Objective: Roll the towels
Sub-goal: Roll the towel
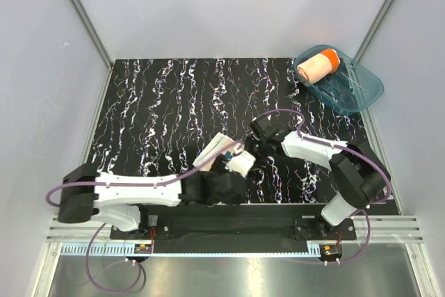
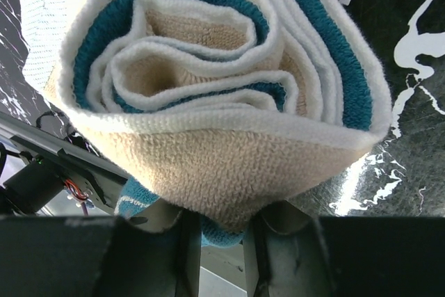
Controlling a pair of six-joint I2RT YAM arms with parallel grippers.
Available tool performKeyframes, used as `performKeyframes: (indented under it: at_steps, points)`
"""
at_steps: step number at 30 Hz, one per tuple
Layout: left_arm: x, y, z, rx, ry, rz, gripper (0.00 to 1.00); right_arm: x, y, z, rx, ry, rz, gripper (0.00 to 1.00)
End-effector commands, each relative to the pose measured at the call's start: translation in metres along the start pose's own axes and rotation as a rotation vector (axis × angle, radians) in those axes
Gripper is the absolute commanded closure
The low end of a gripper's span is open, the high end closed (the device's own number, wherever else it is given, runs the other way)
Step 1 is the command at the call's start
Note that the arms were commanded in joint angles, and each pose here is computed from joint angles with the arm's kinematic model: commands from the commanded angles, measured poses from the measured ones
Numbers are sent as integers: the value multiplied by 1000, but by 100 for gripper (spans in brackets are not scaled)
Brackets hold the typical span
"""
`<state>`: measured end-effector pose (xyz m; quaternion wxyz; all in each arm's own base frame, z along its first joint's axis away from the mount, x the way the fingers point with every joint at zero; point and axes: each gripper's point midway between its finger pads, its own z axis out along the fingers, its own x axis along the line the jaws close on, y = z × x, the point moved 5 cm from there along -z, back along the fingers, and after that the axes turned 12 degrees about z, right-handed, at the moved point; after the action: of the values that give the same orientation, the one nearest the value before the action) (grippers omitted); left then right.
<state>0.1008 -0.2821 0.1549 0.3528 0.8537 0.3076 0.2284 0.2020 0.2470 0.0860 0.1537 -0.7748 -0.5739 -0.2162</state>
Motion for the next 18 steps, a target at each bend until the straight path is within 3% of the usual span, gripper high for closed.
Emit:
performKeyframes:
  at_steps: [1, 7, 13, 18]
  points:
    - [-12, 10, 9, -34, 85, 90, 11, -6, -10, 5, 58, -51, 3, 72]
    - [-33, 0, 36, 36, 77, 177, 10, -6, -12, 0, 64, -46, 0, 72]
    - [-27, -30, 56, 138, 138, 201, 10, -6, -17, -3, 93, -34, -7, 72]
    - [-15, -38, 61, 146, 161, 186, 7, -12, -22, -2, 121, -41, -17, 72]
